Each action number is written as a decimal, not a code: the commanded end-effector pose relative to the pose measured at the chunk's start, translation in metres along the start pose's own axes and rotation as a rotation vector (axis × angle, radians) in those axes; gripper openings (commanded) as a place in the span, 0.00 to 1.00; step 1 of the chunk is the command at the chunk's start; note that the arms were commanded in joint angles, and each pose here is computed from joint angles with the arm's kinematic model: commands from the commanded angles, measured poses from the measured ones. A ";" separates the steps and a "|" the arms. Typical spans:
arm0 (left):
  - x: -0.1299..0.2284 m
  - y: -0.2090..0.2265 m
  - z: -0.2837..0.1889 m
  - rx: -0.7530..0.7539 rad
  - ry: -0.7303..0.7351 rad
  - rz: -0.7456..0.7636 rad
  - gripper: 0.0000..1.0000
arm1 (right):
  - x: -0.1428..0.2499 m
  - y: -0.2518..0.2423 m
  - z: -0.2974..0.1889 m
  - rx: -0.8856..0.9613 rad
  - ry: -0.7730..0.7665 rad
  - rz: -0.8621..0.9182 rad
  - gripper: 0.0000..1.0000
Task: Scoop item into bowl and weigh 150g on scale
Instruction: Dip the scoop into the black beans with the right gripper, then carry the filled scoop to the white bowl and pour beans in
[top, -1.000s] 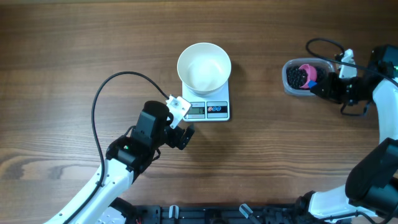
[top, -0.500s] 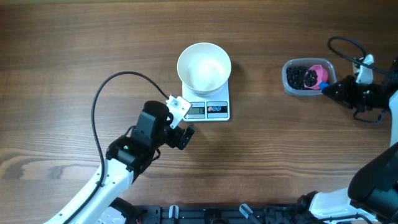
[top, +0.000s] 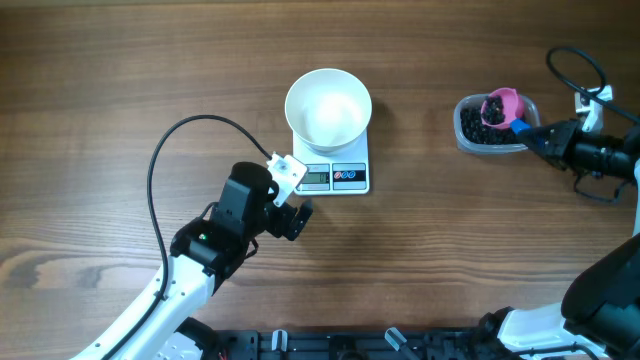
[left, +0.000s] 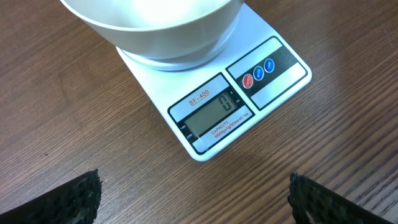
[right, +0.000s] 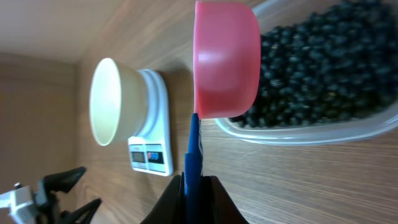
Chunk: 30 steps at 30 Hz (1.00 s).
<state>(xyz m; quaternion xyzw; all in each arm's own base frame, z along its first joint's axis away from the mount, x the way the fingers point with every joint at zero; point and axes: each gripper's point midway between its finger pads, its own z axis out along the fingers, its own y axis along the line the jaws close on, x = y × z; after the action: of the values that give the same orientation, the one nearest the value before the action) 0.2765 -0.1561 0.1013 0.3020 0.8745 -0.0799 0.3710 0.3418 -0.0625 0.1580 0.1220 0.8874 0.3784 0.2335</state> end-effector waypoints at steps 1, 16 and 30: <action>0.002 0.004 0.000 -0.012 0.006 -0.002 1.00 | -0.002 0.029 -0.006 -0.113 -0.032 -0.063 0.04; 0.002 0.004 0.000 -0.012 0.006 -0.002 1.00 | 0.012 0.103 0.048 -0.202 0.118 -0.190 0.04; 0.002 0.004 0.000 -0.012 0.006 -0.002 1.00 | 0.028 0.181 0.102 -0.260 0.192 -0.340 0.04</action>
<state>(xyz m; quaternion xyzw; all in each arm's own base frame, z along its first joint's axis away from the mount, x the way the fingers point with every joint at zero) 0.2765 -0.1561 0.1012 0.3020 0.8746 -0.0799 0.3708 0.3748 0.1256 0.1939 -0.0842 0.8643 0.4521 0.2037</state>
